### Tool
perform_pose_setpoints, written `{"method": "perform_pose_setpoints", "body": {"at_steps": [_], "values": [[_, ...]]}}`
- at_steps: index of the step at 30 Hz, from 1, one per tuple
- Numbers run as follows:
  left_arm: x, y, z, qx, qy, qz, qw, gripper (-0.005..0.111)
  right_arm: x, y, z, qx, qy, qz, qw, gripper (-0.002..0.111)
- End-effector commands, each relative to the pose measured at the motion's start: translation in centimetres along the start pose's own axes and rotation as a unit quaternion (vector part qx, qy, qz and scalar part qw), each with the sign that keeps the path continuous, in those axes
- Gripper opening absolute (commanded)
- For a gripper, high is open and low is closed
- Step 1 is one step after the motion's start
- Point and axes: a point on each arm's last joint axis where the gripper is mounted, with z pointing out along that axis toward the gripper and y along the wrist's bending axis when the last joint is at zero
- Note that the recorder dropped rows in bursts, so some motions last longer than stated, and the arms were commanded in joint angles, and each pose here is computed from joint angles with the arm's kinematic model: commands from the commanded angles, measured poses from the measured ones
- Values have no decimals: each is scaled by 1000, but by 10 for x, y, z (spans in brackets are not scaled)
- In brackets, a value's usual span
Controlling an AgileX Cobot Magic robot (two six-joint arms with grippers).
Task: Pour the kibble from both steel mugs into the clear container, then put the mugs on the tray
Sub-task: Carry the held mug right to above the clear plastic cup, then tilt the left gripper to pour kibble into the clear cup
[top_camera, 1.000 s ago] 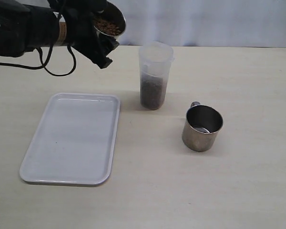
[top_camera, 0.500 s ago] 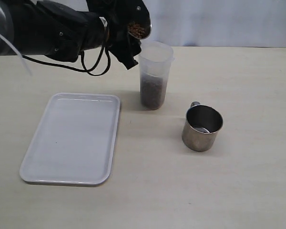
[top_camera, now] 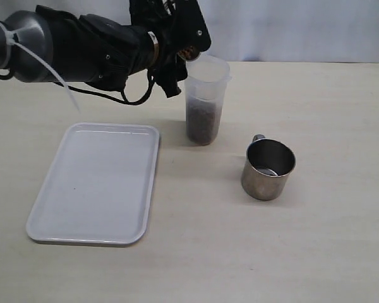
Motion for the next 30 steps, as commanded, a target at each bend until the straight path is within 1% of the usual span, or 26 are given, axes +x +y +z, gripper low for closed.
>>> {"method": "perform_pose_setpoints", "body": {"at_steps": [1, 9, 14, 16, 19, 23, 30], "values": [[-6, 4, -3, -18, 3, 23, 1000, 0, 2, 0, 0, 1, 4, -7, 1000, 4], [-6, 4, -3, -19, 4, 68, 997, 0, 2, 0, 0, 1, 4, -7, 1000, 4], [-18, 7, -6, -27, -11, 68, 997, 0, 2, 0, 0, 1, 4, -7, 1000, 4], [-24, 7, -8, -28, -18, 83, 996, 0, 2, 0, 0, 1, 4, -7, 1000, 4], [-25, 7, -9, -34, -12, 112, 993, 0, 2, 0, 0, 1, 4, -7, 1000, 4], [-24, 7, -9, -37, -9, 112, 993, 0, 2, 0, 0, 1, 4, -7, 1000, 4], [-24, 8, -9, -41, -3, 160, 986, 0, 2, 0, 0, 1, 4, -7, 1000, 4]]}}
